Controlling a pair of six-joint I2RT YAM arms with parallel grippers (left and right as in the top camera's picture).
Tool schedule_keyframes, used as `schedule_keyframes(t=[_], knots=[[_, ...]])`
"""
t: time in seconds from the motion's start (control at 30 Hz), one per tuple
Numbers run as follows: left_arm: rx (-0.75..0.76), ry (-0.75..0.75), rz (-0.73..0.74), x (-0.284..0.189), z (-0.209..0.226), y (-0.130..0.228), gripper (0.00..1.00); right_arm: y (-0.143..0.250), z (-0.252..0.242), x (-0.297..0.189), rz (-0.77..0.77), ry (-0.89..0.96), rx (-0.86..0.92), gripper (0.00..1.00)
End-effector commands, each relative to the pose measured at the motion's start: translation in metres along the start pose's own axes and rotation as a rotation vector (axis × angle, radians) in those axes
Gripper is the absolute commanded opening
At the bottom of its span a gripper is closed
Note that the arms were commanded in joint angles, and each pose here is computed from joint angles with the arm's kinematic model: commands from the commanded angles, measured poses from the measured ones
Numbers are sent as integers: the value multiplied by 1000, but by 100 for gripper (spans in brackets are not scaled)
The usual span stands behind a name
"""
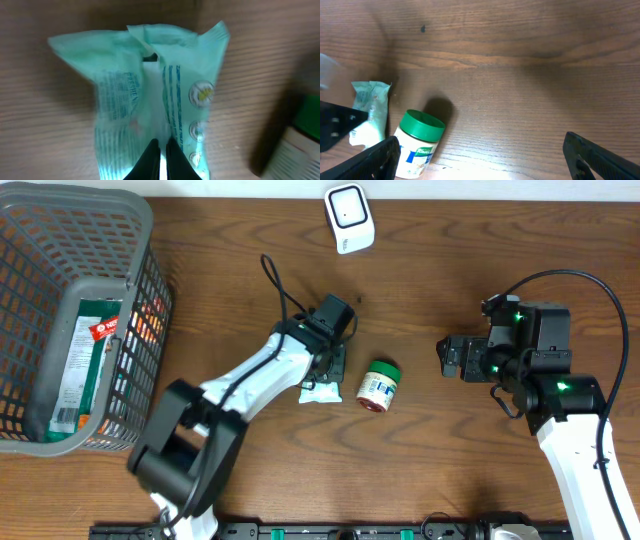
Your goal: Scan the item barcode
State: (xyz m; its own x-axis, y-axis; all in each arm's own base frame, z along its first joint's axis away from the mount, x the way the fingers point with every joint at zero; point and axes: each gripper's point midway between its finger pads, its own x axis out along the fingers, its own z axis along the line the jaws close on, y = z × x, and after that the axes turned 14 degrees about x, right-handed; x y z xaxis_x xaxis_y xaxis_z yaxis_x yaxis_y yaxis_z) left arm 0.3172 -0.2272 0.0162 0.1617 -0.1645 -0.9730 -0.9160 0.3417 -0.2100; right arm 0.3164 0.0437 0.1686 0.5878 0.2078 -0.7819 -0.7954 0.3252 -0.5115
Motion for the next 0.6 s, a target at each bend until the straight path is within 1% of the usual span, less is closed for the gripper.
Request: schedule_keyframes(t=[0.0,0.07,0.13,0.23,0.3,0.37,0.47,0.57], knots=[[6,7,74,19,2,16,8,-5,4,-3,-10,-11,-11,99],[18,5,71,18,3,15,8,-5,4,-3,-10,-11,-10,99],[37,12,34,8,2,5,8,-5,4,-3,-10,-11,-10,99],[47,1,-67,-20,3,-21,11,-5,4,-3,-10,-11,-10,99],[46,-26,-179,-48,6,-44,11,-5,4,-3,-10,-11,-11,99],[46,-23,-239,-62,4,-54,12,-5,4,-3,-10,-11,-10,99],[45,-20,-256,-65,3,-57,11,-5,4,-3,-10,-11,-10,99],[45,-28,-217,-51,6,-50,11,-5,4,-3,-10,-11,-11,99]])
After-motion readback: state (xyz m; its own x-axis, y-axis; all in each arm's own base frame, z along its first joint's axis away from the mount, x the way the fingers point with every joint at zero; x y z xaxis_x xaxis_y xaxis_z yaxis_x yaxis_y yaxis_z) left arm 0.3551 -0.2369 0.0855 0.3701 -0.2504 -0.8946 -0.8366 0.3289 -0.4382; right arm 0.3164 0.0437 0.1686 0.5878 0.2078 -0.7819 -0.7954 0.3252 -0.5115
